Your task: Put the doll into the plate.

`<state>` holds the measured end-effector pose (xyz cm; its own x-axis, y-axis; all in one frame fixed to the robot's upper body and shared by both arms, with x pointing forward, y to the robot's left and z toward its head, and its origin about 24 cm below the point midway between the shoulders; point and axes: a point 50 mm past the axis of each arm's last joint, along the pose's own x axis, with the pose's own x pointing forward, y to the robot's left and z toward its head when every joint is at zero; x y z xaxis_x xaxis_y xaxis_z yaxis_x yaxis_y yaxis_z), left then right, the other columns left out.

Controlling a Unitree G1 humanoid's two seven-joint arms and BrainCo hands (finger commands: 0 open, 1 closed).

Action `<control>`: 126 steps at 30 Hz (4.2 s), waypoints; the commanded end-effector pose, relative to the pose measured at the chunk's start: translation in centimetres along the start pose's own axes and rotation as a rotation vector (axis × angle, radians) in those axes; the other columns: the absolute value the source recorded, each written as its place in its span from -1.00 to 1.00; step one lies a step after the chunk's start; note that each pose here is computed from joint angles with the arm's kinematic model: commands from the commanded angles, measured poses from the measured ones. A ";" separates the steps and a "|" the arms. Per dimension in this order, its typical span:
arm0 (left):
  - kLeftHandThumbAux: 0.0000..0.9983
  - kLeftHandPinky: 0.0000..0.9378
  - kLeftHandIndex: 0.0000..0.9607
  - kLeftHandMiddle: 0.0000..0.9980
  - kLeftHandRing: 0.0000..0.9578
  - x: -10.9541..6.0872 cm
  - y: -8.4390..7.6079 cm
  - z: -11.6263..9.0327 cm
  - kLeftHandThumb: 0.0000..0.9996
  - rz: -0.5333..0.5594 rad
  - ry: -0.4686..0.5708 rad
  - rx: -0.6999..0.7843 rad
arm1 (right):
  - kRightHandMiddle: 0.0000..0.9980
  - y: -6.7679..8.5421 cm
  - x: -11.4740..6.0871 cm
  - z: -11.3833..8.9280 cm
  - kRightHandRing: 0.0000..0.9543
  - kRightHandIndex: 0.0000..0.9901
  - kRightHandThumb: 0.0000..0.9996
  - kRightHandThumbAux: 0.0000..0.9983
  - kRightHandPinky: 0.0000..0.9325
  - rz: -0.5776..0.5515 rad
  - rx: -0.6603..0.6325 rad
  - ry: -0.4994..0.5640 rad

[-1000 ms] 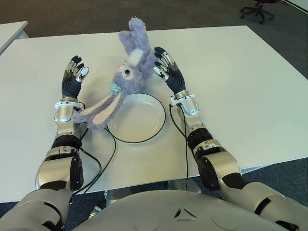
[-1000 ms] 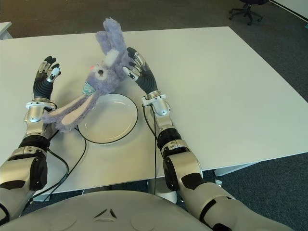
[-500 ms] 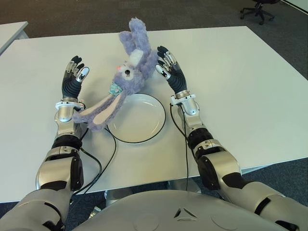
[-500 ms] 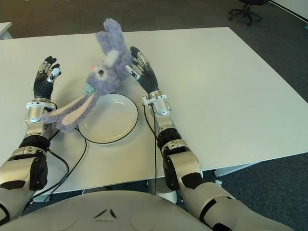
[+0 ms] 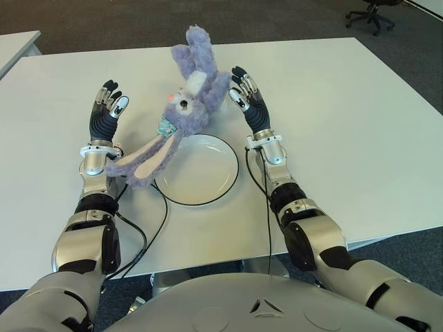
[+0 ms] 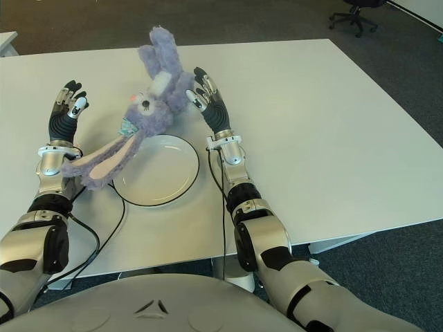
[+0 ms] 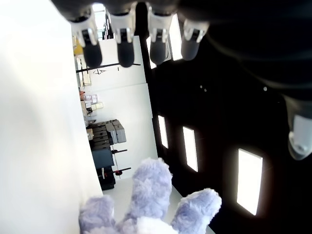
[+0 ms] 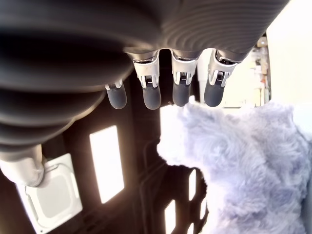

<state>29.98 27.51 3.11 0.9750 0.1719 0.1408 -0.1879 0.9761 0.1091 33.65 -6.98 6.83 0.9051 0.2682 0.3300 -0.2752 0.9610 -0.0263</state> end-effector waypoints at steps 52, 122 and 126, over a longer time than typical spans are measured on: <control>-0.11 -0.80 -1.00 -0.82 -0.81 -3.2 -0.9 -3.7 -1.00 -0.023 0.147 -0.036 | -0.99 2.1 0.0 -3.3 -0.97 -0.92 -0.10 -0.07 -0.85 -0.051 0.064 0.285; -0.14 -0.77 -1.00 -0.82 -0.81 -3.5 -1.0 -3.8 -1.00 -0.024 0.142 -0.037 | -0.97 5.5 3.1 -1.3 -0.97 -0.93 0.00 -0.03 -0.87 0.042 0.054 0.308; -0.15 -0.78 -0.99 -0.82 -0.81 -3.6 -1.0 -3.8 -1.00 -0.023 0.142 -0.036 | -0.98 5.6 3.2 -1.3 -0.97 -0.94 -0.02 -0.05 -0.87 0.047 0.049 0.312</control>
<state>30.15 27.52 3.61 0.9740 0.1547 0.1653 -0.1734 0.9791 0.1058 36.00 -6.20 5.09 0.9752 0.2197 0.0271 -0.2177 0.9740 -0.0628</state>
